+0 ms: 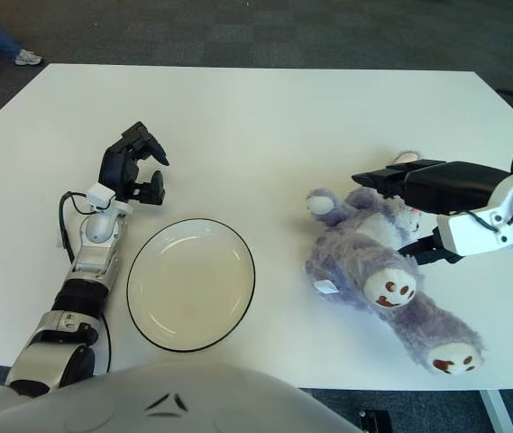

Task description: Put the doll into the plate.

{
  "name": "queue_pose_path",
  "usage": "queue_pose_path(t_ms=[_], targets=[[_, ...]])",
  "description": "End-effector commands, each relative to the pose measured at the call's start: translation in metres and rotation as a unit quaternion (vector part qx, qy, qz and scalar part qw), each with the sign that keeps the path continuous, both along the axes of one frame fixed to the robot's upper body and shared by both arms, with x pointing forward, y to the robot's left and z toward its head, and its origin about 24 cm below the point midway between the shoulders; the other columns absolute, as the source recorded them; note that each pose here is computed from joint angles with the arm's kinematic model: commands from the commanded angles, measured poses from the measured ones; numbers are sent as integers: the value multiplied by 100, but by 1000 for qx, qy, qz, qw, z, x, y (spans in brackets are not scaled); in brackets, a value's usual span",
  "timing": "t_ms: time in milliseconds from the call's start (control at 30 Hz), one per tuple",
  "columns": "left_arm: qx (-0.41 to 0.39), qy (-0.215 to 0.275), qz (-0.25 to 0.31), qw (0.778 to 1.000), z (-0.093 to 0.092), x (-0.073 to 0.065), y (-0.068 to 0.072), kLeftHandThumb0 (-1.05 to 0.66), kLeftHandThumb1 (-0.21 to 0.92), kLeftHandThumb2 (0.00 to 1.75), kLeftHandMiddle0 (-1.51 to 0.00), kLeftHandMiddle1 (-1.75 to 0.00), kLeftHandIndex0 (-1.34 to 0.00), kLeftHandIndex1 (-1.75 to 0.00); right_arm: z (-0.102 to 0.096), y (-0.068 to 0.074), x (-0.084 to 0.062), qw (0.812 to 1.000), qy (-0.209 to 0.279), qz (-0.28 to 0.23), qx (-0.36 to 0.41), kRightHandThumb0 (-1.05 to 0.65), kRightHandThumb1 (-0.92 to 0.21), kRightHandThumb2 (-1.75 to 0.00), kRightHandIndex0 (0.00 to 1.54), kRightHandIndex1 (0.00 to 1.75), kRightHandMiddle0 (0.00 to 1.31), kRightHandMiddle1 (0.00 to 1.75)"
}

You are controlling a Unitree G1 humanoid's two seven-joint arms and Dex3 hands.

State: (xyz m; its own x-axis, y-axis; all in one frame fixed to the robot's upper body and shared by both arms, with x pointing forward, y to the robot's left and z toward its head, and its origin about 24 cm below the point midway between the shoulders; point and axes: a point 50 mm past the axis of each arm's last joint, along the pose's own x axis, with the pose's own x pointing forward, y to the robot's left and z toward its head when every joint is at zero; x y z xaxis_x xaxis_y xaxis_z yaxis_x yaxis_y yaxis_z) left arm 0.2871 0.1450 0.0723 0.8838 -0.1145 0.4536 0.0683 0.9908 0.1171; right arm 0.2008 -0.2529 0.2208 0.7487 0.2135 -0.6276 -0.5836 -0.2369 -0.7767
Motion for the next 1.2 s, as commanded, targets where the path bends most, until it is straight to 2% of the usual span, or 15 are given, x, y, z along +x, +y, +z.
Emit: queue_pose_path(t_ms=[0, 200, 467, 733, 833, 900, 1067, 1133, 1167], targets=[[-4, 62, 14, 998, -32, -15, 6, -1, 9, 158, -66, -175, -66, -175, 1, 2, 2, 1000, 14, -1, -6, -80, -77, -43, 0, 0, 1, 1], [-3, 60, 14, 998, -32, -16, 5, -1, 10, 158, -66, -175, -66, -175, -20, 0, 11, 999, 49, -16, -2, -75, -72, -47, 0, 0, 1, 4], [-2, 56, 18, 998, -31, -17, 6, -1, 9, 158, -67, -175, -66, -175, -30, -3, 16, 997, 71, -10, 0, -67, -67, -57, 0, 0, 0, 0], [-5, 55, 20, 998, -31, -17, 6, -1, 8, 159, -67, -175, -67, -175, -39, -8, 20, 996, 91, -11, 19, -74, -67, -60, 0, 0, 0, 0], [-6, 54, 20, 998, -30, -17, 6, -31, 30, 133, -105, -175, -58, -175, -42, -8, 22, 995, 96, -9, 20, -79, -72, -56, 0, 0, 0, 0], [-6, 55, 20, 998, -30, -18, 6, -38, 35, 127, -114, -175, -56, -175, -44, -8, 23, 994, 104, -8, 17, -82, -77, -53, 0, 0, 0, 0], [-5, 54, 20, 998, -30, -18, 6, -44, 40, 121, -122, -175, -54, -175, -59, -7, 26, 992, 126, -20, 11, -87, -89, -47, 0, 0, 0, 0], [-5, 54, 20, 998, -30, -18, 6, -44, 41, 120, -123, -175, -54, -175, -74, -9, 28, 991, 130, -25, 10, -84, -89, -46, 0, 0, 0, 0], [-5, 54, 20, 998, -30, -18, 6, -44, 41, 120, -123, -175, -54, -175, -82, -11, 29, 991, 132, -26, 9, -80, -84, -46, 0, 0, 0, 0]])
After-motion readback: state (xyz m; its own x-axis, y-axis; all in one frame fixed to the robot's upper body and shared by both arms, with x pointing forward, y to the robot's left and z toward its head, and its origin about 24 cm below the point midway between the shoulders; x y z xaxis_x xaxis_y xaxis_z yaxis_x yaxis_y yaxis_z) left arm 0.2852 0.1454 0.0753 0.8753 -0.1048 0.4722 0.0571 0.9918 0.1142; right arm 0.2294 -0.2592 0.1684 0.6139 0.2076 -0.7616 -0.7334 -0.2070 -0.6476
